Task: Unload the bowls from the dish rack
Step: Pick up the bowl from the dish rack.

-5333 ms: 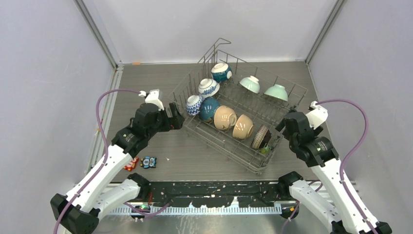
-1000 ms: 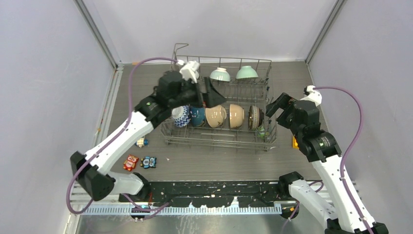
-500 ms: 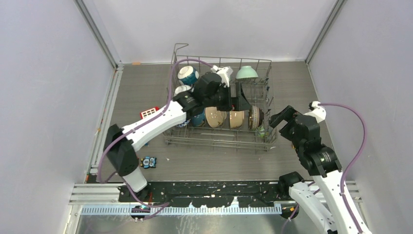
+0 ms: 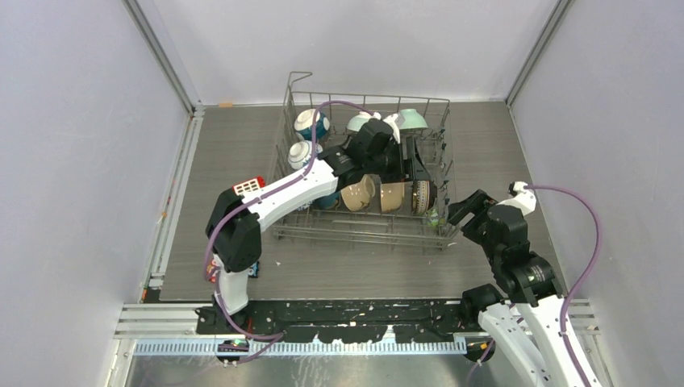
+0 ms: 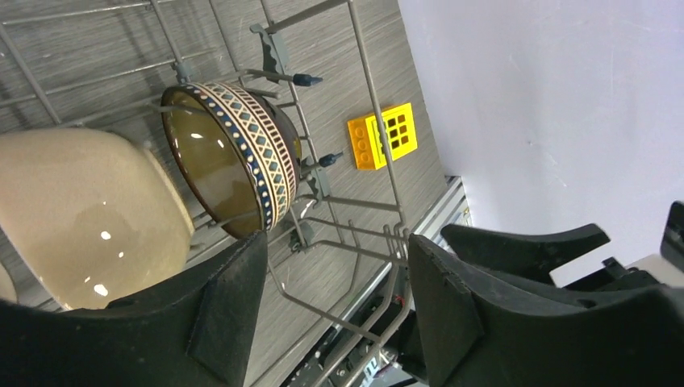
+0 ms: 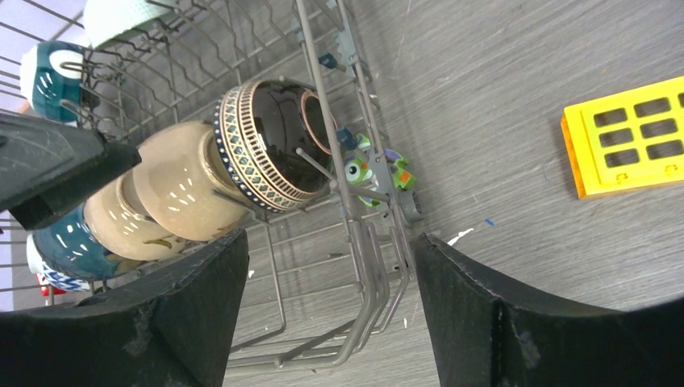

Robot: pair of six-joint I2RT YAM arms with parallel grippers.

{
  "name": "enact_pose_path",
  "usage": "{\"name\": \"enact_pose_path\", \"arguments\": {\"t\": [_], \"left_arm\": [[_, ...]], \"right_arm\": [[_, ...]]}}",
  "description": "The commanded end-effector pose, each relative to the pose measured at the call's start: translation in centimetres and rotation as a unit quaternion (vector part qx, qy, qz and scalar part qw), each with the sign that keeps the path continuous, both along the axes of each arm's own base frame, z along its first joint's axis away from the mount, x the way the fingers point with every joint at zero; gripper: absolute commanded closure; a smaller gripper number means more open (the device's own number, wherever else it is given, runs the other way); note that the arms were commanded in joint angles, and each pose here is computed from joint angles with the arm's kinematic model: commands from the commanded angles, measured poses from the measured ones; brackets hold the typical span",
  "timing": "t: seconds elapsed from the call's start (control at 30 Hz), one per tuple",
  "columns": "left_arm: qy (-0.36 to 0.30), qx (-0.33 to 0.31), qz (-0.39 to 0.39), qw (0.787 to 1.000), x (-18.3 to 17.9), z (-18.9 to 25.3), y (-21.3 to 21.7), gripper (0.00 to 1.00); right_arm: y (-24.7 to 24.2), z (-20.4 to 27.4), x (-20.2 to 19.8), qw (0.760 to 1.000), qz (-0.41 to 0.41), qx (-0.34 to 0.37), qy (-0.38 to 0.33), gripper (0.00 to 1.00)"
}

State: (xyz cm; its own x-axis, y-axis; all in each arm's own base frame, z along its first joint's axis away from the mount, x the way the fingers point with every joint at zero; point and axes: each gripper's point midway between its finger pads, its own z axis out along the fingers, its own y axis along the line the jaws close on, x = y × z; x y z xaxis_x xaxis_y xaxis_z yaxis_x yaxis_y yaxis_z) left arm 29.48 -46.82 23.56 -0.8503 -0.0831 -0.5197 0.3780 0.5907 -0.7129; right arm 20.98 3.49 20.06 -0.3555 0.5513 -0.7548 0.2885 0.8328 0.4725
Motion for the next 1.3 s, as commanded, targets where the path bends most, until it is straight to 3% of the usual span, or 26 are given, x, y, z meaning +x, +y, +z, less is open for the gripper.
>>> {"name": "enact_pose_path", "arguments": {"t": [0.0,0.6,0.83,1.27], "left_arm": [[0.006,-0.016,0.004,1.0,0.7,0.5,-1.4,0.36],[0.059,-0.015,-0.005,0.998,1.4,-3.8,-2.7,0.41],[0.071,-0.048,-0.023,0.996,1.4,-3.9,-3.2,0.51],[0.094,-0.042,-0.034,0.994,1.5,-6.4,-3.5,0.5]], "right_arm": [[0.7,0.0,0.5,0.999,0.002,0.029,-0.014,0.23],[1.6,-1.3,2.3,0.999,0.006,0.035,-0.001,0.35],[1.8,-2.3,2.6,0.999,0.008,0.033,0.011,0.37],[1.5,-2.4,2.7,1.0,0.006,0.019,0.017,0.38]]}}
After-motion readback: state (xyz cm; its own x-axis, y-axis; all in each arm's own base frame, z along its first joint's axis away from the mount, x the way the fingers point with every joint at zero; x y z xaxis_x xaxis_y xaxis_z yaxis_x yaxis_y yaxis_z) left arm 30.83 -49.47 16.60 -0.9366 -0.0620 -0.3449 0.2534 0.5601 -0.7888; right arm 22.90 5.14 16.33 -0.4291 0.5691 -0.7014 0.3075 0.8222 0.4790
